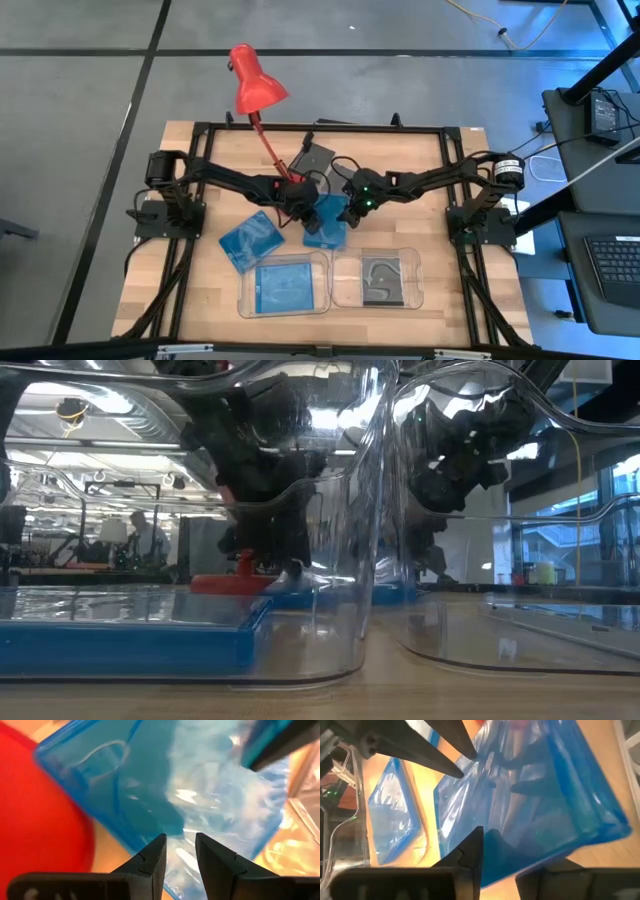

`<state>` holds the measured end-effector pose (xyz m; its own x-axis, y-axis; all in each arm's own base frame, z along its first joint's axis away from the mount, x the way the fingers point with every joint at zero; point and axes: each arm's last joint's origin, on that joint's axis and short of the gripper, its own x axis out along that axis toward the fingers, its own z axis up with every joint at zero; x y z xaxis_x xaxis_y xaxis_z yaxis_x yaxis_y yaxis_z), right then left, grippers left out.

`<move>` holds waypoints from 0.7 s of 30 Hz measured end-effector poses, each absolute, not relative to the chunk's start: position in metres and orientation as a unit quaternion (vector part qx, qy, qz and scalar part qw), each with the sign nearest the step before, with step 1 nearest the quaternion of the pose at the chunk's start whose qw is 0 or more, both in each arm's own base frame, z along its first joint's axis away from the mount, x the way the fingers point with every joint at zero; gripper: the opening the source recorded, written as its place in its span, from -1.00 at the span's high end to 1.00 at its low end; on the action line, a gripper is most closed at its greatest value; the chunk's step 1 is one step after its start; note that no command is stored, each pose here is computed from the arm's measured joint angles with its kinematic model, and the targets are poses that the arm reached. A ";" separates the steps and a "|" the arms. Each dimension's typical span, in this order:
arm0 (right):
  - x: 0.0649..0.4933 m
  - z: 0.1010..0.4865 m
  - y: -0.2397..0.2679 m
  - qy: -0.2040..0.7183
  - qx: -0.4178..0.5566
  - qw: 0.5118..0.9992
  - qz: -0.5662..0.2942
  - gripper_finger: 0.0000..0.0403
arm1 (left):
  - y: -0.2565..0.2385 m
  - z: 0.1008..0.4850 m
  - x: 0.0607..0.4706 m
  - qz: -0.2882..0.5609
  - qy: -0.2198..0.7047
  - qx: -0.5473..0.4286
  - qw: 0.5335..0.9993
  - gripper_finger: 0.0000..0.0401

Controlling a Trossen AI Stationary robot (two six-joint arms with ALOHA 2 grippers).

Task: Pick & place jewel cases by type
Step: Put the right blue cd case into the left transparent bin

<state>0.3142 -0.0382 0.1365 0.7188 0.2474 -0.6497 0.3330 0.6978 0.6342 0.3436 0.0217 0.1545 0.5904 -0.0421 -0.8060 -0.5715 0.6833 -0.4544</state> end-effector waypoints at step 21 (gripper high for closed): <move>0.321 0.148 -0.036 0.326 0.353 0.875 0.059 0.63 | 0.008 0.279 0.298 0.123 0.234 -0.273 0.925 0.50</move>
<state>0.3210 -0.0358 0.1484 0.7803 0.3328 -0.5294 0.1280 0.7436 0.6562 0.2976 0.0079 0.2794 0.8606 0.1001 -0.4994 -0.3553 0.8205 -0.4479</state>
